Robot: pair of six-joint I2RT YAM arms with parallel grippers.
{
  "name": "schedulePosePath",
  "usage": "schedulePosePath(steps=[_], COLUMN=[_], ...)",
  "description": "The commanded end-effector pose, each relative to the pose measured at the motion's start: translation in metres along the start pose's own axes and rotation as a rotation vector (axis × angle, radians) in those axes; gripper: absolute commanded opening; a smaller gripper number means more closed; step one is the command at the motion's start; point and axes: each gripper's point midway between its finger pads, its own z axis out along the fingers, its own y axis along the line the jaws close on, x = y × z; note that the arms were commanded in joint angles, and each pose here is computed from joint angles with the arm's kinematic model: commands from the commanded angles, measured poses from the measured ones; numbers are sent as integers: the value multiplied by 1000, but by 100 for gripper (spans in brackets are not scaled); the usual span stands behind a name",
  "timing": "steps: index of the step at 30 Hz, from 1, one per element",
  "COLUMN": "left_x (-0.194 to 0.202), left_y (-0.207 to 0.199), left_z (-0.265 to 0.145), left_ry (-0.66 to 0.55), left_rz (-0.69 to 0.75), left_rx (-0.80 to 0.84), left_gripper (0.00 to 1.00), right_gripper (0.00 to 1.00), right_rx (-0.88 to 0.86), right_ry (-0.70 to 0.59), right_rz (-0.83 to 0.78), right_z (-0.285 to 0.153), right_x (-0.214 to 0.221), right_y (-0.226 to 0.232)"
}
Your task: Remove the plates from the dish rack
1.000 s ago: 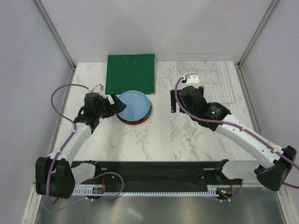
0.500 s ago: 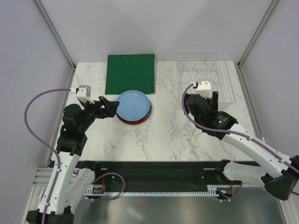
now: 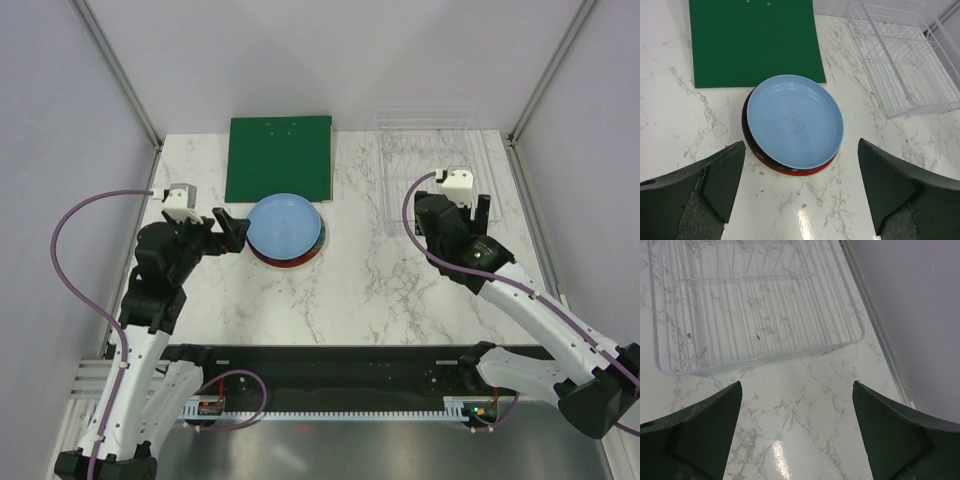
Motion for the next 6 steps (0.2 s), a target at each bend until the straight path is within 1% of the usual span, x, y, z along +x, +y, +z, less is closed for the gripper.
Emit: schedulePosePath(steps=[1, 6], left_x=[-19, -17], left_y=[-7, -8], left_z=[-1, 2], left_ry=[-35, -27], left_rz=[67, 66], left_rx=[29, 42], left_gripper=[100, 100], right_gripper=[98, 98], right_rx=[-42, -10], right_ry=[-24, -25], right_rz=[70, 73], right_z=[4, 11], right_x=[-11, -14], right_y=[-5, -14])
